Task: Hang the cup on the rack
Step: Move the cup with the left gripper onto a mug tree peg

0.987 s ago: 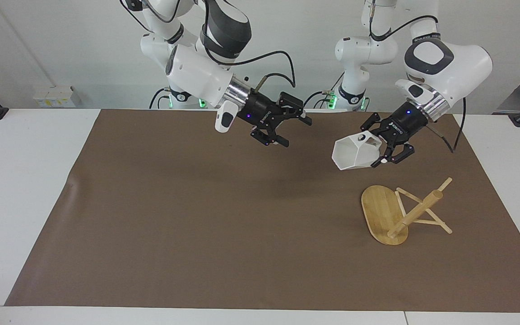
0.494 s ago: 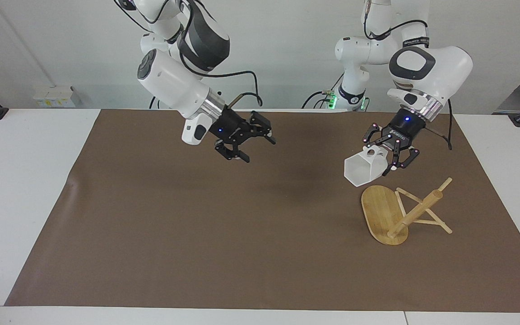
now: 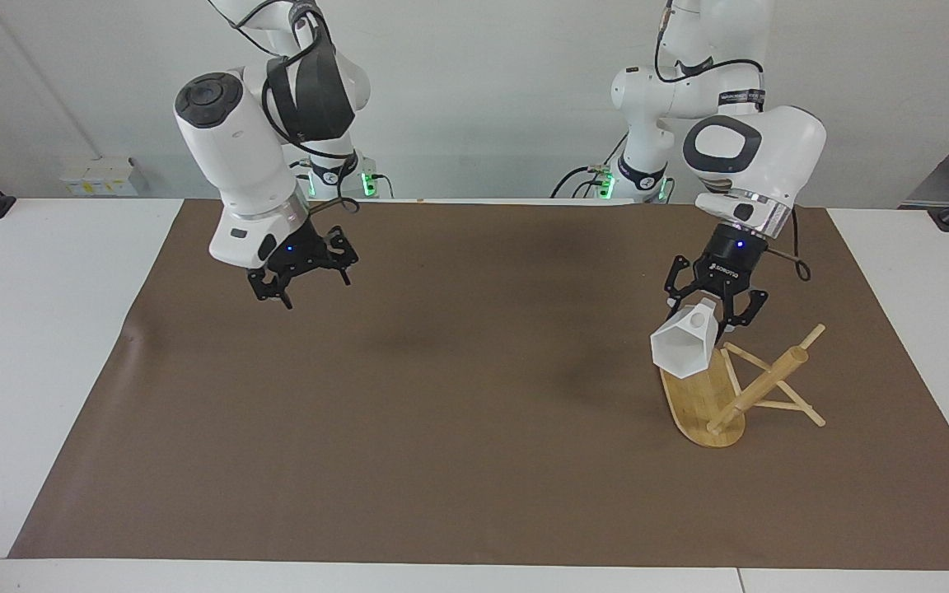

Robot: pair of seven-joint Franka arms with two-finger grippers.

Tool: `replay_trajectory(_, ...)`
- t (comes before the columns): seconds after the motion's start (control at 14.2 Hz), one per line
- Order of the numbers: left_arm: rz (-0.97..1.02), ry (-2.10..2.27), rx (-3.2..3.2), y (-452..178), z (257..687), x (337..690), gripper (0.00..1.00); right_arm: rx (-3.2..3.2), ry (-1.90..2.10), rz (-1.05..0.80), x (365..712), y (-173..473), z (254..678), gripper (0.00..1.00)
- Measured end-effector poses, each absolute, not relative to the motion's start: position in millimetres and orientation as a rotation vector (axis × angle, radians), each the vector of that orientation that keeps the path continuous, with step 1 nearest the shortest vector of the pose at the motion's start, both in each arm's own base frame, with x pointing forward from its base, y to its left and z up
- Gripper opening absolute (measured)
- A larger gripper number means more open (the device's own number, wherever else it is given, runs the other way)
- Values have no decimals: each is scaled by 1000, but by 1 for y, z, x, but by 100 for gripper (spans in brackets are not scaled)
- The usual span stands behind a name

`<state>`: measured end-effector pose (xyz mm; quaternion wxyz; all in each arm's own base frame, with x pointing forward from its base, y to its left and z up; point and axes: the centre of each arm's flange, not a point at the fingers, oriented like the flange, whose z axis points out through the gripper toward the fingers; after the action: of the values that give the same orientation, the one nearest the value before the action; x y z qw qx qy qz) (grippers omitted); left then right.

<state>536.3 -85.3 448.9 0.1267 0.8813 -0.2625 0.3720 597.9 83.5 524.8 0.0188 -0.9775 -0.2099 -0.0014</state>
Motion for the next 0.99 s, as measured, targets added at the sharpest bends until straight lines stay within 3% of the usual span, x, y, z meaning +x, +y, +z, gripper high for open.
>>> replay_trajectory(0.99,1056,-535,2592,-78,439,573,73,-3187,-200,6,575,-96,561,100)
